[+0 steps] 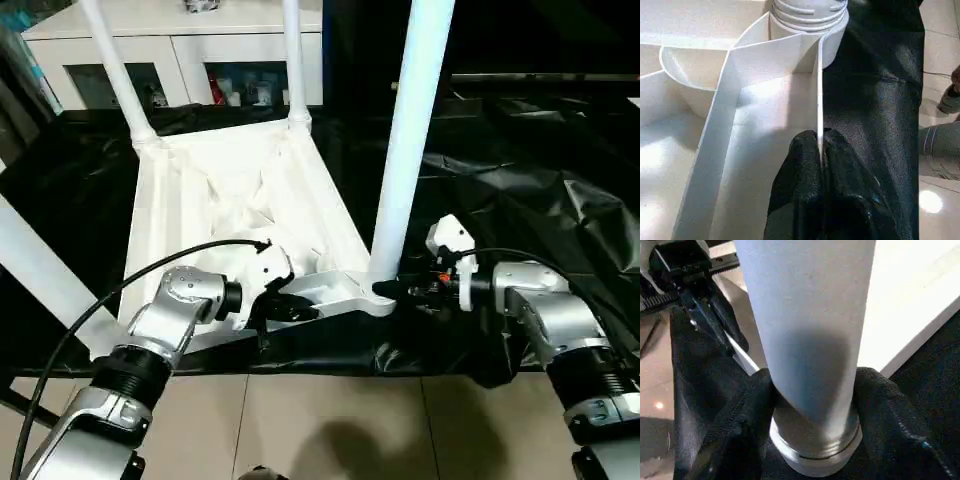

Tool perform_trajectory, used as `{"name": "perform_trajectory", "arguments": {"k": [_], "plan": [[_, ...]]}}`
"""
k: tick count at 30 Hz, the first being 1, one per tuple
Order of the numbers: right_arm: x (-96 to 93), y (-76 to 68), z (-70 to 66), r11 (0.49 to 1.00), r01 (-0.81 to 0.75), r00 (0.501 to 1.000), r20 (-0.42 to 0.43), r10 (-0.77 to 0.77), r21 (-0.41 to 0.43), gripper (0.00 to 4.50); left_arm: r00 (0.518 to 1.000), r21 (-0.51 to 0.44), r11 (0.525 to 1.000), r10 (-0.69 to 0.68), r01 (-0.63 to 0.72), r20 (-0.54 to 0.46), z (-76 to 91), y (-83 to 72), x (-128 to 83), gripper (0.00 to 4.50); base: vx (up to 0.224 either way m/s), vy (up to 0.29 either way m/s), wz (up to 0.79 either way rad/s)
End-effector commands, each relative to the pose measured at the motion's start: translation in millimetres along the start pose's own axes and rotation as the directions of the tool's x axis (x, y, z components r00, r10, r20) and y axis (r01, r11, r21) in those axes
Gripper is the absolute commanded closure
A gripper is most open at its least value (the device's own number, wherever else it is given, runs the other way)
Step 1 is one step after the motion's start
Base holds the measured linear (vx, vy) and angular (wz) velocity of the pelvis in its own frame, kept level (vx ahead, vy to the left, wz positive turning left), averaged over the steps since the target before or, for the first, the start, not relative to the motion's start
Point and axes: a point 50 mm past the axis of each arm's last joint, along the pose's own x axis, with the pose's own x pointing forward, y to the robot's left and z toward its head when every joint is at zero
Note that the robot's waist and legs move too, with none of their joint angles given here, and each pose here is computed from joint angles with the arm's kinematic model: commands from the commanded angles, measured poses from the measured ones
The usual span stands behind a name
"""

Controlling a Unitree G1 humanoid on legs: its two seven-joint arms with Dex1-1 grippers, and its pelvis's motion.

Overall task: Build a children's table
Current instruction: Rotate leg to tighten

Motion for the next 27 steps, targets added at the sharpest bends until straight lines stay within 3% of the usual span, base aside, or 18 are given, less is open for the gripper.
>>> {"name": "perform_trajectory", "arguments": {"k": [1, 9, 12, 13, 16, 18, 19, 20, 22, 24, 26, 27], "plan": [[5.1, 2.6, 0.8, 1.000, -0.006, 0.999, 0.034, 0.005, 0.016, 2.40, 1.000, 0.005, 1.000, -0.025, 0.025, 0.012, 3.2, -4.0, 6, 4.50, 0.000, 0.000, 0.00], [9.2, 11.0, -11.0, 0.998, 0.016, 0.998, 0.057, -0.019, 0.059, 2.49, 1.000, -0.001, 1.000, 0.003, -0.003, 0.014, 6.3, -2.2, 13, 4.50, 0.000, 0.000, 0.00], [15.2, 4.8, -18.3, 0.977, 0.185, 0.981, 0.047, -0.190, 0.107, 2.50, 0.995, -0.013, 0.995, 0.104, -0.103, 0.005, 9.5, 5.3, 22, 4.50, 0.000, 0.000, 0.00], [18.3, 2.2, -22.0, 0.960, 0.254, 0.965, 0.031, -0.260, 0.121, 2.50, 0.989, -0.020, 0.989, 0.148, -0.148, -0.003, 10.7, 8.4, 27, 4.50, 0.000, 0.000, 0.00], [34.0, -2.2, -35.1, 0.836, 0.486, 0.868, -0.026, -0.496, 0.256, 2.51, 0.940, -0.067, 0.938, 0.340, -0.341, -0.026, 18.7, 20.0, 46, 4.50, 0.000, 0.000, 0.00], [35.9, -2.3, -36.0, 0.818, 0.506, 0.855, -0.034, -0.517, 0.274, 2.51, 0.934, -0.075, 0.931, 0.357, -0.358, -0.026, 20.0, 20.9, 48, 4.50, 0.000, 0.000, 0.00], [39.9, -2.4, -37.2, 0.779, 0.544, 0.827, -0.046, -0.560, 0.312, 2.52, 0.923, -0.084, 0.919, 0.384, -0.384, -0.021, 23.2, 21.9, 53, 4.50, 0.000, 0.000, 0.00], [52.6, -1.3, -32.5, 0.692, 0.625, 0.754, -0.053, -0.654, 0.361, 2.52, 0.903, -0.103, 0.898, 0.429, -0.428, -0.010, 33.4, 22.6, 65, 4.50, 0.000, 0.000, 0.00], [58.8, 0.2, -30.0, 0.664, 0.640, 0.736, -0.059, -0.674, 0.387, 2.52, 0.897, -0.104, 0.892, 0.443, -0.441, -0.003, 37.9, 22.6, 70, 4.50, 0.000, 0.000, 0.00], [72.7, 6.9, -16.6, 0.728, 0.607, 0.770, -0.007, -0.638, 0.318, 2.52, 0.909, -0.047, 0.909, 0.416, -0.415, 0.022, 45.7, 20.3, 76, 4.50, 0.000, 0.000, 0.00], [76.0, 10.0, -11.3, 0.760, 0.580, 0.790, 0.028, -0.613, 0.292, 2.52, 0.919, -0.009, 0.920, 0.392, -0.392, 0.028, 46.5, 19.2, 78, 4.50, 0.000, 0.000, 0.00], [75.2, 10.3, -10.2, 0.767, 0.575, 0.792, 0.040, -0.609, 0.284, 2.17, 0.923, -0.002, 0.923, 0.384, -0.384, 0.026, 45.5, 19.1, 77, 4.50, 0.000, 0.000, 0.00]]}}
